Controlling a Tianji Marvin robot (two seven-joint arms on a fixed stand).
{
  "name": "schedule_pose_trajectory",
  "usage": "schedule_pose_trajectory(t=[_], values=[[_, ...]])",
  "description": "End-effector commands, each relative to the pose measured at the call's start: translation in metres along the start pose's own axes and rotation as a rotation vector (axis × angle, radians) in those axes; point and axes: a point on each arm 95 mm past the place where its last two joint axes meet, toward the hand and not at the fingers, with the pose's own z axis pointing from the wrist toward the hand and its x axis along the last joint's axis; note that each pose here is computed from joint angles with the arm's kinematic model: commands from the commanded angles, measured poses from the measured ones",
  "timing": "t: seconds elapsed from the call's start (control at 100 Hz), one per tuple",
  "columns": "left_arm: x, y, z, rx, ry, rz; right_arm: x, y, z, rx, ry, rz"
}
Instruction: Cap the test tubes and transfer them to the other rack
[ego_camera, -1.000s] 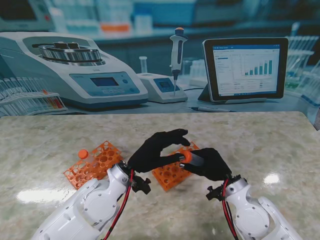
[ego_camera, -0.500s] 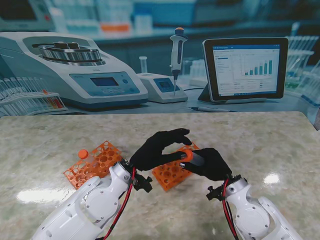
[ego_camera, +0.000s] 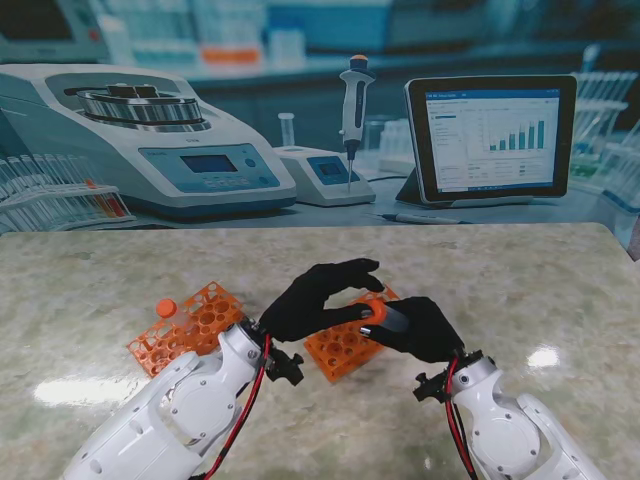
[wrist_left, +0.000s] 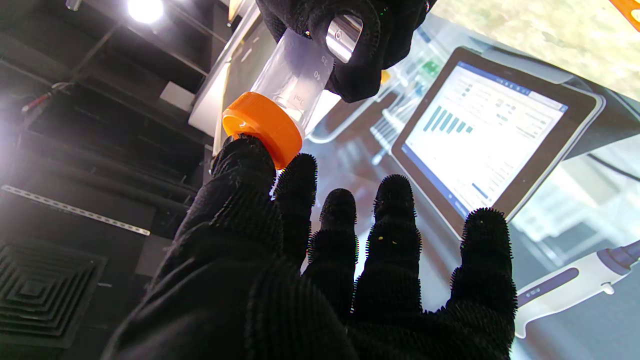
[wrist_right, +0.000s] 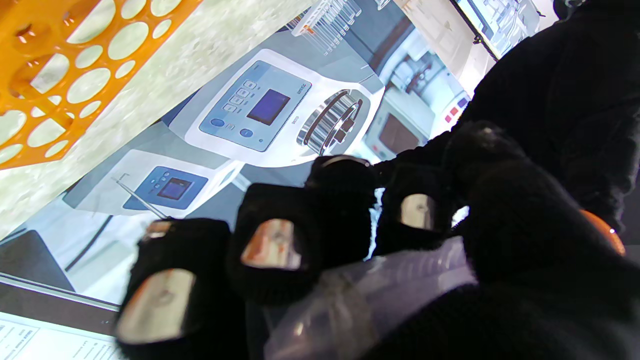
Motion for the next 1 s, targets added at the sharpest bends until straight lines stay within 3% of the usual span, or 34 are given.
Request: schedule_pose_trajectory(t=[0.0,0.57,0.99], values=[[0.003,0.000,-0.001,-0.001,0.006,-0.002,0.004,-0.004,-0.001,0.007,0.009,0.010],[0.011,-0.006,-0.004,0.031,0.030,0.015,0.004,-0.004,-0.001,0.011,0.005,0.009],[0.014,-0.006,-0.017,0.039,0.066,0.092,0.004,-0.004,0.000,0.008,0.006,0.005]])
